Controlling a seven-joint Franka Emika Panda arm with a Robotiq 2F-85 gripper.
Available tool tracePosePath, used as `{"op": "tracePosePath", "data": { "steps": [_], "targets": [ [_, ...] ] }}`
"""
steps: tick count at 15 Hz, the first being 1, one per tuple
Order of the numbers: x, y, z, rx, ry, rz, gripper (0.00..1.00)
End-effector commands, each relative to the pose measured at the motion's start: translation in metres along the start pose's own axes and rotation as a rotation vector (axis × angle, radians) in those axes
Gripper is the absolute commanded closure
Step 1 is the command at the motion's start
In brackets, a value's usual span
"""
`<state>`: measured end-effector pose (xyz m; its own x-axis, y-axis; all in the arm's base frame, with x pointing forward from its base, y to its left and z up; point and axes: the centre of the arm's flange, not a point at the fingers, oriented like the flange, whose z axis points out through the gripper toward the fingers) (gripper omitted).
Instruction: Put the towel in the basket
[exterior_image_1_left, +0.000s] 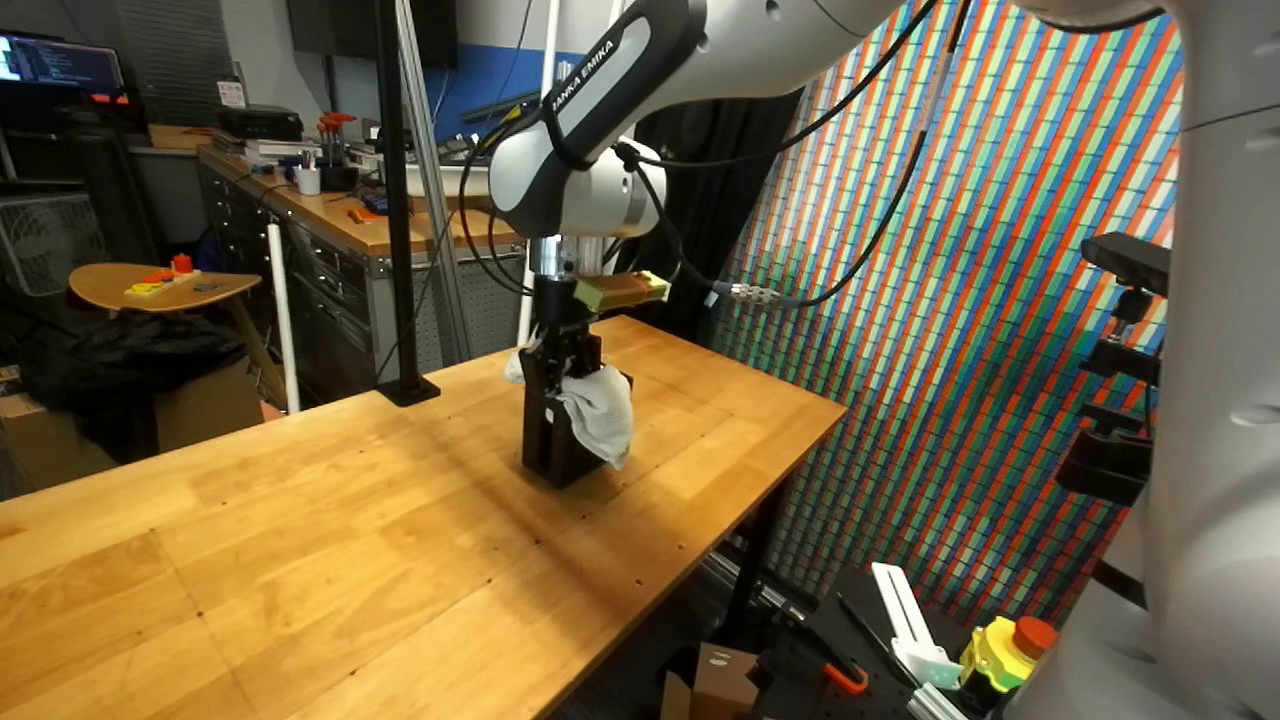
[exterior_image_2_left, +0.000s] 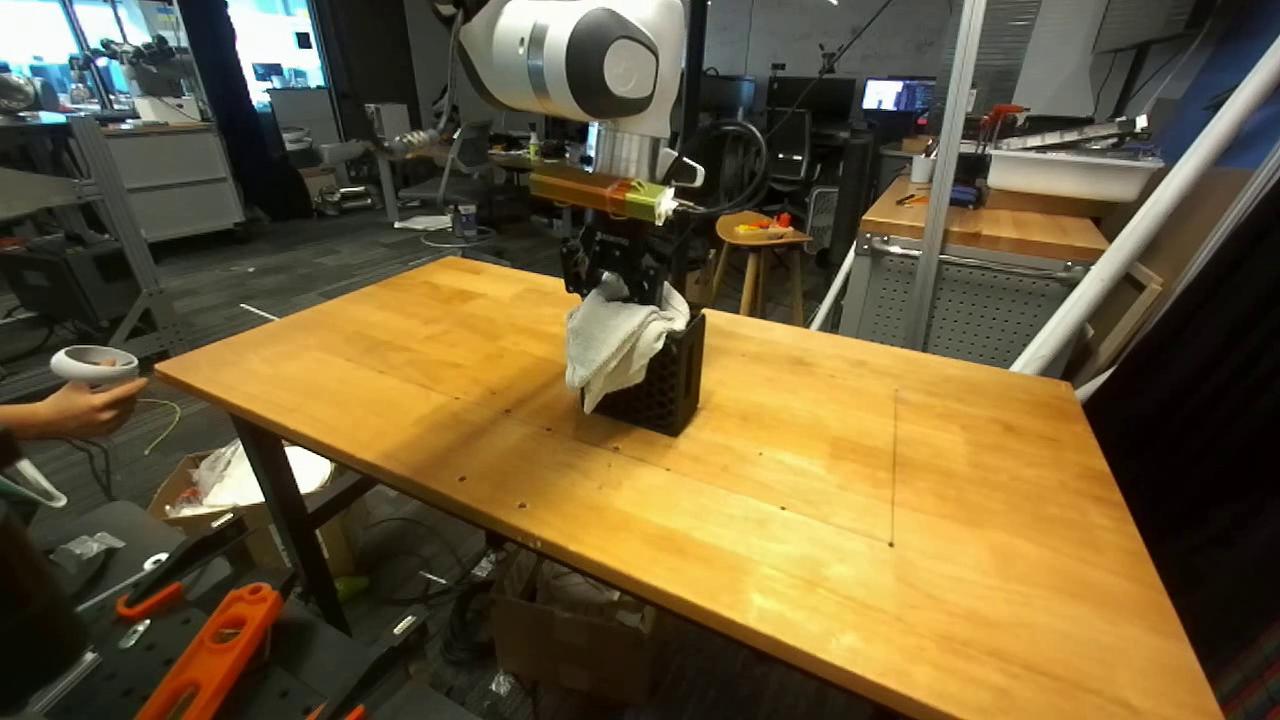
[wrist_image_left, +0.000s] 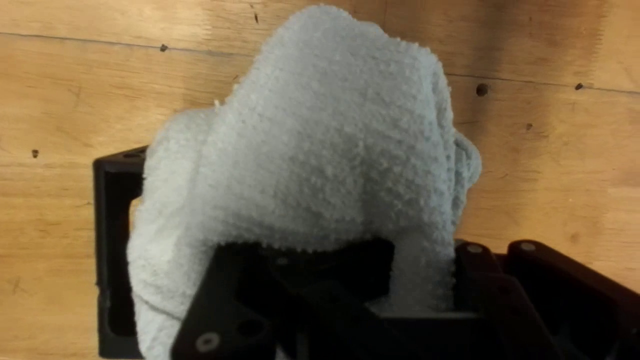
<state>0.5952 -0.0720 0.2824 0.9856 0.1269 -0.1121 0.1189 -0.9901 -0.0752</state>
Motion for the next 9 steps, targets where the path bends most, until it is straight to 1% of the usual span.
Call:
{"op": "tracePosePath", "data": {
  "steps": [1,6,9],
  "targets": [
    [-0.003,-0.015,0.016,0.051,-0.008,-0.054,0.92],
    [-0.009,-0.026,0.020,0.098,-0.003,-0.085,0.92],
    [-0.014,-0.015,0.011,0.095,0.010,-0.084,0.92]
  ]
}}
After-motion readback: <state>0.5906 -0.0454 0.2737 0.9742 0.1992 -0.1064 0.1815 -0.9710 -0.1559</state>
